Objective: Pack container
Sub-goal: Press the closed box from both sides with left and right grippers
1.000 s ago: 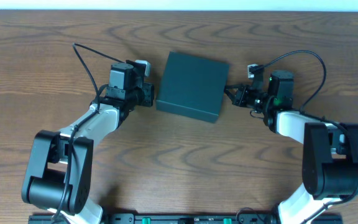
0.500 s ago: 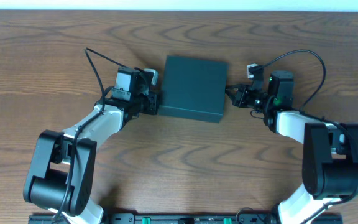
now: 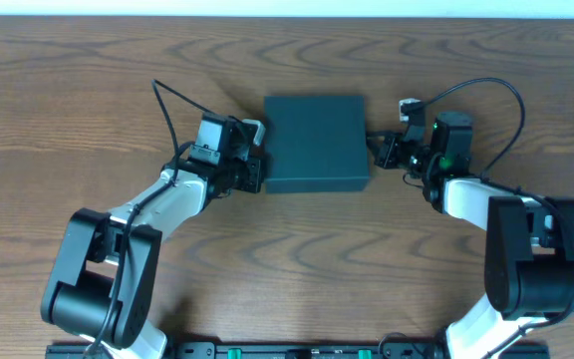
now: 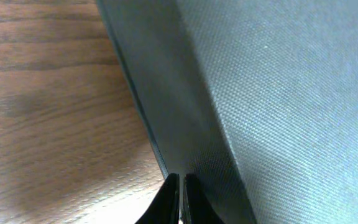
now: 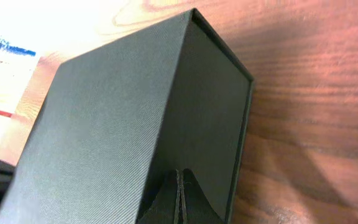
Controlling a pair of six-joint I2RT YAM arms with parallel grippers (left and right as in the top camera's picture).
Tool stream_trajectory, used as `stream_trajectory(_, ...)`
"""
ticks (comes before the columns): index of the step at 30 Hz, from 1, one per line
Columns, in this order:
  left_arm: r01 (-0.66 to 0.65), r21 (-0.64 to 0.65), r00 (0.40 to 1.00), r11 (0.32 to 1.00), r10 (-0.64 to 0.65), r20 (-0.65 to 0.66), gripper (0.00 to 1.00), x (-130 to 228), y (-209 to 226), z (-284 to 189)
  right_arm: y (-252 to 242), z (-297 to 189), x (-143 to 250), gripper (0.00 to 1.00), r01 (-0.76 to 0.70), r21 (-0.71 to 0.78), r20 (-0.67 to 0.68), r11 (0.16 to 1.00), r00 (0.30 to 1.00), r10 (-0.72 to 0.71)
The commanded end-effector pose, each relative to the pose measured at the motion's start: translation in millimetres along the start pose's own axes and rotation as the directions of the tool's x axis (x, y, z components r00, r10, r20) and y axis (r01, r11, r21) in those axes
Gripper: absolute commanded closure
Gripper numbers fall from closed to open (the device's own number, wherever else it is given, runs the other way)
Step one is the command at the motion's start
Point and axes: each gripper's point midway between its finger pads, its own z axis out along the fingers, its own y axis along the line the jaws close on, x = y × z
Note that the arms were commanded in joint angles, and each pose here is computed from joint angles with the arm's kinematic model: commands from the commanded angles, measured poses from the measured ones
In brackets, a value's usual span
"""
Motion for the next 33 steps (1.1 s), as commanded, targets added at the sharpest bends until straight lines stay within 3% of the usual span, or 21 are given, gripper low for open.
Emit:
stream_trajectory(1, -0.036, 0.079, 0.999, 0.996, 0.038, -0.031, 0.94, 7.6, -22.2, 6.0, 17.6, 3.3, 0.0, 0.99, 0.043, -0.083, -0.016, 0.996, 0.999, -0.044)
stream_trajectory(12, -0.046, 0.062, 0.999, 0.997, 0.047, -0.018, 0.94, 4.7, -19.2, 6.2, 18.7, 4.0, 10.1, 0.99, 0.014, -0.089, -0.056, 0.996, 0.998, -0.019)
stream_trajectory(33, -0.058, 0.022, 0.991, 0.998, 0.055, 0.125, 0.93, -32.2, -2.9, -1.1, 34.1, 18.4, 28.3, 0.99, 0.02, -0.078, -0.106, 0.997, 0.994, -0.028)
